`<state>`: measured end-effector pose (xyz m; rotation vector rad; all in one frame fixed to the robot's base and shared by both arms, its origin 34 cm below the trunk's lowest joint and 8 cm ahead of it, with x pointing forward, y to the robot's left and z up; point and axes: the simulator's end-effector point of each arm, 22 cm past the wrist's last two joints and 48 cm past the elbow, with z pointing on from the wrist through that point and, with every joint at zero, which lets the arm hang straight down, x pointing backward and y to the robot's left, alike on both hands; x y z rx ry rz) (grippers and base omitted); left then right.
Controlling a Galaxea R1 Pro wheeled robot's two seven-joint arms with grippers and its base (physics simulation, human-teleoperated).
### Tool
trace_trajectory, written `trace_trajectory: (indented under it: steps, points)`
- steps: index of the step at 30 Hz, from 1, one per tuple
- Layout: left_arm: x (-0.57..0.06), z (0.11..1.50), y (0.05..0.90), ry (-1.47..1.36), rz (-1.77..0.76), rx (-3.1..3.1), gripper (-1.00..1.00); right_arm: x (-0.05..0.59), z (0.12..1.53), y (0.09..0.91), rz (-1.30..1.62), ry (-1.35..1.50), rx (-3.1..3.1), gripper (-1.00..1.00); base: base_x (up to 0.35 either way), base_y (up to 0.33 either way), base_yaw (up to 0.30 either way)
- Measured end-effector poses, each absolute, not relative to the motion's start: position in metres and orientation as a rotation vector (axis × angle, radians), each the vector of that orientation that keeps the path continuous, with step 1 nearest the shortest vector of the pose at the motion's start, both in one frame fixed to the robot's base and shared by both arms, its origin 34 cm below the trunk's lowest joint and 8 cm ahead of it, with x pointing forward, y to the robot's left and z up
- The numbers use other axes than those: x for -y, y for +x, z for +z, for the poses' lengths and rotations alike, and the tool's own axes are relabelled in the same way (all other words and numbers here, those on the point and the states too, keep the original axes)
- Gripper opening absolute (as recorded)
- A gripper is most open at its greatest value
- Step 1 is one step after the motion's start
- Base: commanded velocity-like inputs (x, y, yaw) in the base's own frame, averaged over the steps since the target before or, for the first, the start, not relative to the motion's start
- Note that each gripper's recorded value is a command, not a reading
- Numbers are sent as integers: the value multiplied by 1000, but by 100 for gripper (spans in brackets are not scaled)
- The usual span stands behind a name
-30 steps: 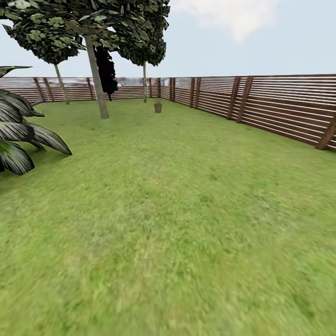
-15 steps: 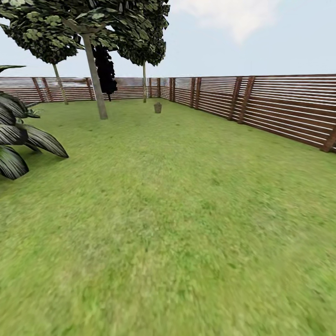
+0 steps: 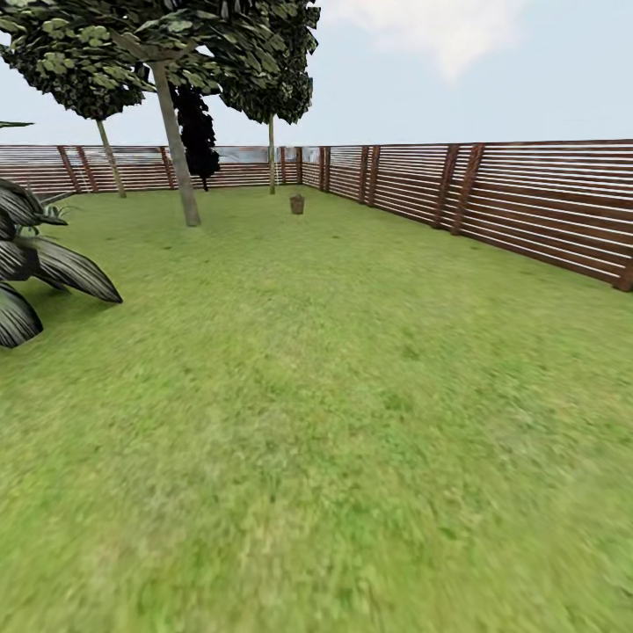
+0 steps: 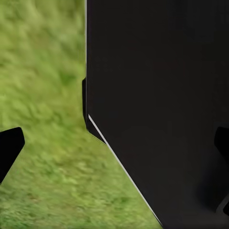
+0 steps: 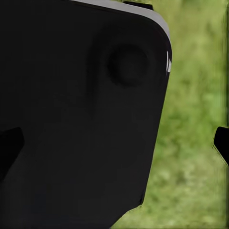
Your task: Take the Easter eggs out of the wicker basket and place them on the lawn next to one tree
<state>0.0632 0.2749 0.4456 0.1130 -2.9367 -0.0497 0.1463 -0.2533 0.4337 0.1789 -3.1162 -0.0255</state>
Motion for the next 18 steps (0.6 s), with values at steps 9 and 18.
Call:
trace_trajectory:
  steps: [9, 18]
  points:
    - [-275, 446, 63, 113, -50, 2937, 100, 251, 434, 147, -30, 181, 3117, 100, 340, 0, 0]
    - [-275, 446, 63, 113, -50, 2937, 100, 252, 434, 147, -29, 182, 3117, 100, 340, 0, 0]
